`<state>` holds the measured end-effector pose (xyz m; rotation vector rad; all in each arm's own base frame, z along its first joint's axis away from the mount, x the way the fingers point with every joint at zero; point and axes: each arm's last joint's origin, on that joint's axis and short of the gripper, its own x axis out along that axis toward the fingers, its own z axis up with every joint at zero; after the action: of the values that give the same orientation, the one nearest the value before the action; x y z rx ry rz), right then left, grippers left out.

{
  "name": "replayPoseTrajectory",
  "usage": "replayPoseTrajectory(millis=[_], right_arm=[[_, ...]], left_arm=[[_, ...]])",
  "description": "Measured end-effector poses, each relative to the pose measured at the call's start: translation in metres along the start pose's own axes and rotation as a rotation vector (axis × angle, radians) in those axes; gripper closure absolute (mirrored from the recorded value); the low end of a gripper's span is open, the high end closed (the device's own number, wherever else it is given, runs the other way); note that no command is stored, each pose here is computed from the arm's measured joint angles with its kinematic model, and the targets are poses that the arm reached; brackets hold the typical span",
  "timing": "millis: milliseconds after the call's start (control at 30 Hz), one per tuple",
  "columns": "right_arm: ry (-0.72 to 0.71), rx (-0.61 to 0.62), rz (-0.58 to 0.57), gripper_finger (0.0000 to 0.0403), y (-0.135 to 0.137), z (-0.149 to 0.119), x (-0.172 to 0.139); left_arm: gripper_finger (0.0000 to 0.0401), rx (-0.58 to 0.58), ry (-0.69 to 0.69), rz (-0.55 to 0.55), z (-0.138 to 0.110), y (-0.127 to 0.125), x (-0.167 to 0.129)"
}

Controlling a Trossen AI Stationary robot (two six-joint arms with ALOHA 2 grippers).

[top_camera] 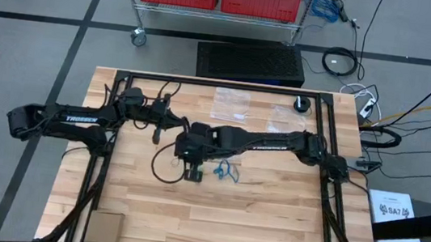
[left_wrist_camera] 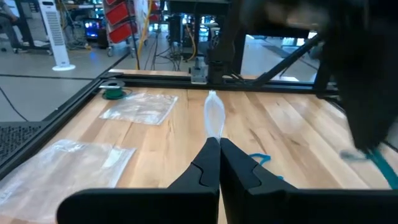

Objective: Sort rubber bands
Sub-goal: Put the dark blue rubber band into the left zip lock bag

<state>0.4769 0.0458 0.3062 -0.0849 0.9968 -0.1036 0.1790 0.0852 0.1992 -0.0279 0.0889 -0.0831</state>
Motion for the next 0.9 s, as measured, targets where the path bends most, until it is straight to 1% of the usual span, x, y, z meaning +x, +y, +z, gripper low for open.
replayPoseTrajectory(millis=[67, 200, 300, 367, 433, 500, 567, 700, 800, 900], right_arm=[[-0.003, -0.025, -0.066, 0.0399, -0.005, -0.002, -0.013], [0.057, -0.040, -0.202, 0.0401, -0.016, -0.010, -0.034], [0.062, -0.053, -0.294, 0.0401, -0.023, -0.012, -0.048], [0.067, -0.064, -0.311, 0.0402, -0.026, -0.013, -0.054], [0.074, -0.086, -0.328, 0.0402, -0.027, -0.014, -0.054], [0.112, -0.121, -0.346, 0.0402, -0.027, -0.017, -0.053], [0.124, -0.131, -0.370, 0.0402, -0.028, -0.018, -0.054], [0.128, -0.149, -0.453, 0.0402, -0.030, -0.018, -0.057], [0.108, -0.142, -0.457, 0.0403, -0.032, -0.018, -0.064], [0.110, -0.147, -0.457, 0.0403, -0.032, -0.018, -0.064]], left_arm=[[0.0400, -0.005, -0.001, -0.012, 0.000, -0.001, 0.000], [0.0400, -0.003, -0.003, -0.045, 0.000, -0.003, 0.001], [0.0400, -0.003, -0.004, -0.052, 0.000, -0.004, 0.001], [0.0400, -0.004, -0.004, -0.052, 0.000, -0.004, 0.001], [0.0400, -0.008, -0.004, -0.053, 0.000, -0.004, 0.001], [0.0400, -0.013, -0.004, -0.056, 0.001, -0.004, 0.001], [0.0400, -0.014, -0.004, -0.058, 0.000, -0.004, 0.001], [0.0400, -0.018, -0.003, -0.058, 0.000, -0.004, 0.001], [0.0400, -0.018, -0.002, -0.057, 0.000, -0.004, 0.001], [0.0400, -0.019, -0.003, -0.058, 0.000, -0.004, 0.001]])
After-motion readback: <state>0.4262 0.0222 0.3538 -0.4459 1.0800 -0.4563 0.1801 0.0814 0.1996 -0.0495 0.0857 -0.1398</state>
